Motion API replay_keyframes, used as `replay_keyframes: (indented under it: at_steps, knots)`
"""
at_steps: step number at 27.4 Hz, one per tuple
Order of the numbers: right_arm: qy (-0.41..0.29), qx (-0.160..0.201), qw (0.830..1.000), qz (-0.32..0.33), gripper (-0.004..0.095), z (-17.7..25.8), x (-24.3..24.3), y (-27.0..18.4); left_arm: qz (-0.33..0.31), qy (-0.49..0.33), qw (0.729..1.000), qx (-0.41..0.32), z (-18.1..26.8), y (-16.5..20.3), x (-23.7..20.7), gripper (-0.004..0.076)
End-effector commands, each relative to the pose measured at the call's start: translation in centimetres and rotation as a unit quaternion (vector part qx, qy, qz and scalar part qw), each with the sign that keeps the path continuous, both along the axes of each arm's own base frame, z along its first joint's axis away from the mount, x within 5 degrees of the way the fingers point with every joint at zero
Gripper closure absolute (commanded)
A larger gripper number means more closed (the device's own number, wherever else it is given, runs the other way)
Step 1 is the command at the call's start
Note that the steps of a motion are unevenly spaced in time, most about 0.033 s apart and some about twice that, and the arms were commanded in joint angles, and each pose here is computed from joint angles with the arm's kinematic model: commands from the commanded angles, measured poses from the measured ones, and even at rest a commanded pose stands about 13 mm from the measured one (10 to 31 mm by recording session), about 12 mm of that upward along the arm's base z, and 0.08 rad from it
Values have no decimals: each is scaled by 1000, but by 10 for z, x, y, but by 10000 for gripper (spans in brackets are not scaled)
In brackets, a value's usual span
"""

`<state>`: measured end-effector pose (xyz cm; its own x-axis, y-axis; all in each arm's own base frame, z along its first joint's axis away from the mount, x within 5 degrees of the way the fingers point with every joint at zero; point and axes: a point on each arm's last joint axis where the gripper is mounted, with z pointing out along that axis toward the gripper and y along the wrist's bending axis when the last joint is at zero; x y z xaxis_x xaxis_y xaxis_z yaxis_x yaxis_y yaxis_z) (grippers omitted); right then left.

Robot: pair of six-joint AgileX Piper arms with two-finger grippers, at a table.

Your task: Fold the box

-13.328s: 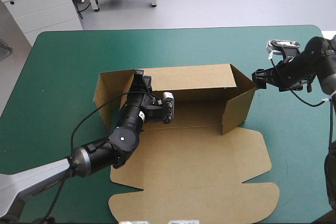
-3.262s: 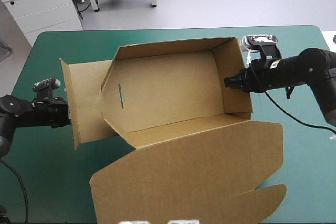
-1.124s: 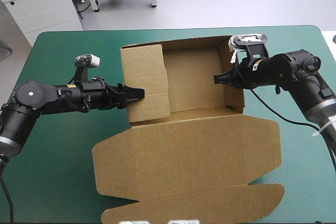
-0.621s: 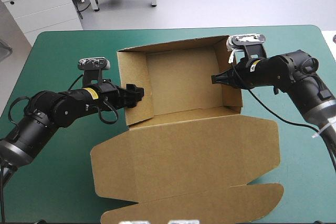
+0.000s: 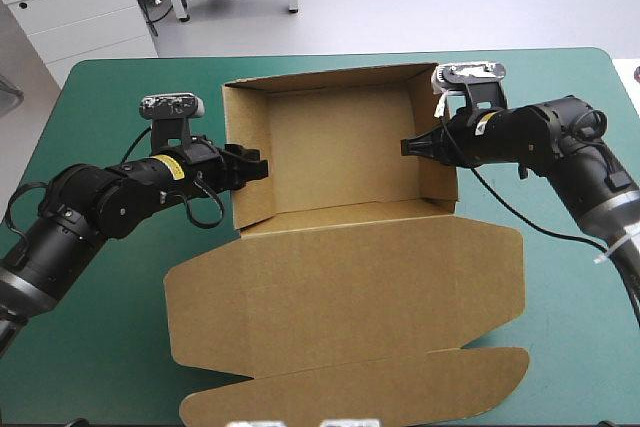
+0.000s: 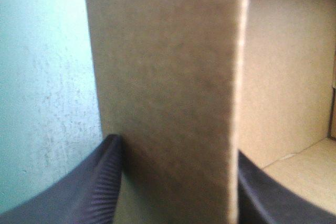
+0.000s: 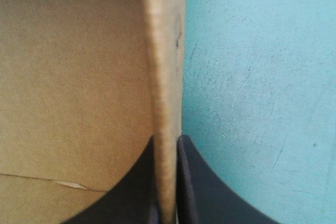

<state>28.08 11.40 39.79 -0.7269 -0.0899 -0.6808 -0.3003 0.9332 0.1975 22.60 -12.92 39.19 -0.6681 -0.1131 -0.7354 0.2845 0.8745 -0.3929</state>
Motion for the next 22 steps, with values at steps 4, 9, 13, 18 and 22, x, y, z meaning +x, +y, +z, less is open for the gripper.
replay_keyframes:
  at_steps: [4,9,13,18,22]
  knots:
    - [-59,32,998,-4,908,27,-9,-2,-68,-79,994,14,22,-16,-14,734]
    - [-57,30,998,1,908,27,-10,0,-58,-41,997,10,7,-27,-4,734]
    - [-50,27,998,4,908,25,-11,2,-53,-7,998,29,-3,-34,7,734]
    - [15,14,1000,-13,908,7,-4,5,-42,27,995,89,-7,-38,24,734]
    - [111,-28,993,-10,908,-38,21,14,-6,120,976,180,-36,-49,57,734]
